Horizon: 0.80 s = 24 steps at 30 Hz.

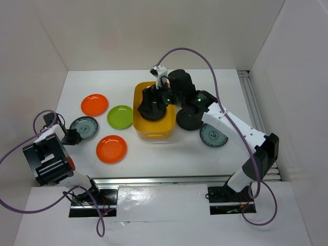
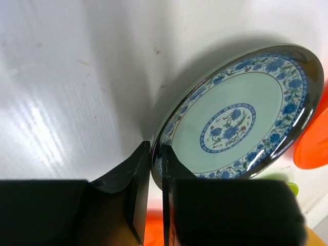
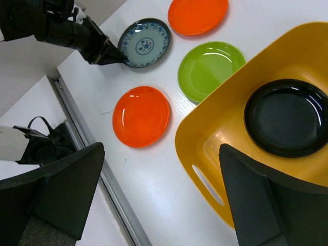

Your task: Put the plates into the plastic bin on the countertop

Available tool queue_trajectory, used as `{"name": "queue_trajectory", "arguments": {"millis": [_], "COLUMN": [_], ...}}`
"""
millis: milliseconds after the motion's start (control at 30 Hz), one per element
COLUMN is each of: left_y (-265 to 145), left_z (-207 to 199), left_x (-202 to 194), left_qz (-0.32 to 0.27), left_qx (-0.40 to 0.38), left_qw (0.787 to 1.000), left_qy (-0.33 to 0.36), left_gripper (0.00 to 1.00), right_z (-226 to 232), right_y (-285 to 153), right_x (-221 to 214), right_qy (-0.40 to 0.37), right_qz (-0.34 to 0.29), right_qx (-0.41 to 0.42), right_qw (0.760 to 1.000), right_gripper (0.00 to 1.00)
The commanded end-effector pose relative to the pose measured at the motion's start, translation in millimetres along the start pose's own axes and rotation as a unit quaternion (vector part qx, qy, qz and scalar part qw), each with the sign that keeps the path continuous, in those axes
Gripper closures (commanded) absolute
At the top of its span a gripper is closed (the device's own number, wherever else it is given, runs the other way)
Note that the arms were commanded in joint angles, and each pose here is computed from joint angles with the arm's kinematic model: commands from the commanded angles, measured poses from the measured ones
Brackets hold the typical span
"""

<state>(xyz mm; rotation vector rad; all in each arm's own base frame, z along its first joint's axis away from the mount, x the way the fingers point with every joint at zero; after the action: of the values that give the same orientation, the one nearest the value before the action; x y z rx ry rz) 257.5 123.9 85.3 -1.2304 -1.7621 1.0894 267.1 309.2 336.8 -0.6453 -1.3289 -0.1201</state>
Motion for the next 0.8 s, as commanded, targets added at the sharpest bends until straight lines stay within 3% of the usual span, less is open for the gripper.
{"name": "queue_trajectory", "arguments": {"millis": [0,133,233,400,500,600,633,767], "left_y": [-23,-98,-127,-168,-196,-212,-217,-218], "left_z": [18,-23,-39,-73,-101,-124,-126,-140], "left_x": [5,12,9,-22,-61,-114,-142,-203], "left_qz": [-0.023,-0.055,-0.056,0.01,0.061,0.095,0.108,0.119], "left_qx": [0.054,-0.095,-0.117,-0.228,-0.3,-0.341,-0.355,-0.363], "left_qw": [0.998,0.993,0.99,0.968,0.936,0.897,0.875,0.833], "left_qy": [0.024,0.044,0.055,0.103,0.172,0.265,0.312,0.4], "left_gripper": [1.0,1.0,1.0,1.0,1.0,1.0,1.0,1.0], "right_z": [1,-4,-9,-28,-56,-75,-83,-96], "right_y": [-15,-16,-17,-18,-36,-58,-73,-108], "right_x": [25,25,25,23,28,36,40,51], "right_qy": [-0.013,-0.012,-0.01,-0.001,0.008,0.011,0.014,0.033], "right_qz": [-0.04,-0.04,-0.04,-0.032,-0.037,-0.048,-0.056,-0.087], "right_qx": [-0.011,-0.021,-0.03,-0.077,-0.159,-0.278,-0.338,-0.438], "right_qw": [0.999,0.999,0.999,0.996,0.987,0.959,0.94,0.894], "right_gripper": [0.0,0.0,0.0,0.0,0.0,0.0,0.0,0.0]}}
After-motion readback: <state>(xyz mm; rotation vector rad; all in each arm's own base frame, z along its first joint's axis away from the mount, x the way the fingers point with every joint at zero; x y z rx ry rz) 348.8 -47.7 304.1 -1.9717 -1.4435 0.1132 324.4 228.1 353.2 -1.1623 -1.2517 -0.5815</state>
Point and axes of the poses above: each gripper's point midway between its finger pads, its own y axis out along the fingers, its own z axis along the line the jaws close on, x = y × z, the point moved 7 cm from there along -y, back along the fingers, and after that the axes turned 14 degrees about -y, right-handed, at the moved point
